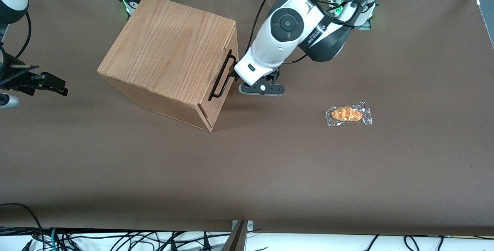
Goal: Open top drawer with left arm
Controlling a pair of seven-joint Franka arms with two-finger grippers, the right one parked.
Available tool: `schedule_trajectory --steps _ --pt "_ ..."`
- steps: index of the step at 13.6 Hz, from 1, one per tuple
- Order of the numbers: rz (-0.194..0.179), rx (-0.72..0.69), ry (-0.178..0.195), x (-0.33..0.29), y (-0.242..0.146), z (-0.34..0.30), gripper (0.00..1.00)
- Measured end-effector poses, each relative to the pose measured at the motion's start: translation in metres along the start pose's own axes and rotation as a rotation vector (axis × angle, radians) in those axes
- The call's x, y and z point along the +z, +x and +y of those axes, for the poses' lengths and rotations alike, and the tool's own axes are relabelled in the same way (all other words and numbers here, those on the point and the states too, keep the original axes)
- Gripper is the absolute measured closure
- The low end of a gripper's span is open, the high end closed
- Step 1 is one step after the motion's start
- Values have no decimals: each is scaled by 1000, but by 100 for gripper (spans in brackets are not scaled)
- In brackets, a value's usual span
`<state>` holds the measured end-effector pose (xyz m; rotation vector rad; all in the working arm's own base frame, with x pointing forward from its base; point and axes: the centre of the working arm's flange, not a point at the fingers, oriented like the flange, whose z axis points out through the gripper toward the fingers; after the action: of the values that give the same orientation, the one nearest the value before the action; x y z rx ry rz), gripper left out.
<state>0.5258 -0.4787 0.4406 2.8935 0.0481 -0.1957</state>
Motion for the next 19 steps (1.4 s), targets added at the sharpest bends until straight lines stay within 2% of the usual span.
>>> schedule_trajectory --steps 5,8,19 --pt "-11 24 8 18 -11 14 0" --pt "-1 25 0 26 -9 16 0" --pt "-7 43 3 48 -15 27 0"
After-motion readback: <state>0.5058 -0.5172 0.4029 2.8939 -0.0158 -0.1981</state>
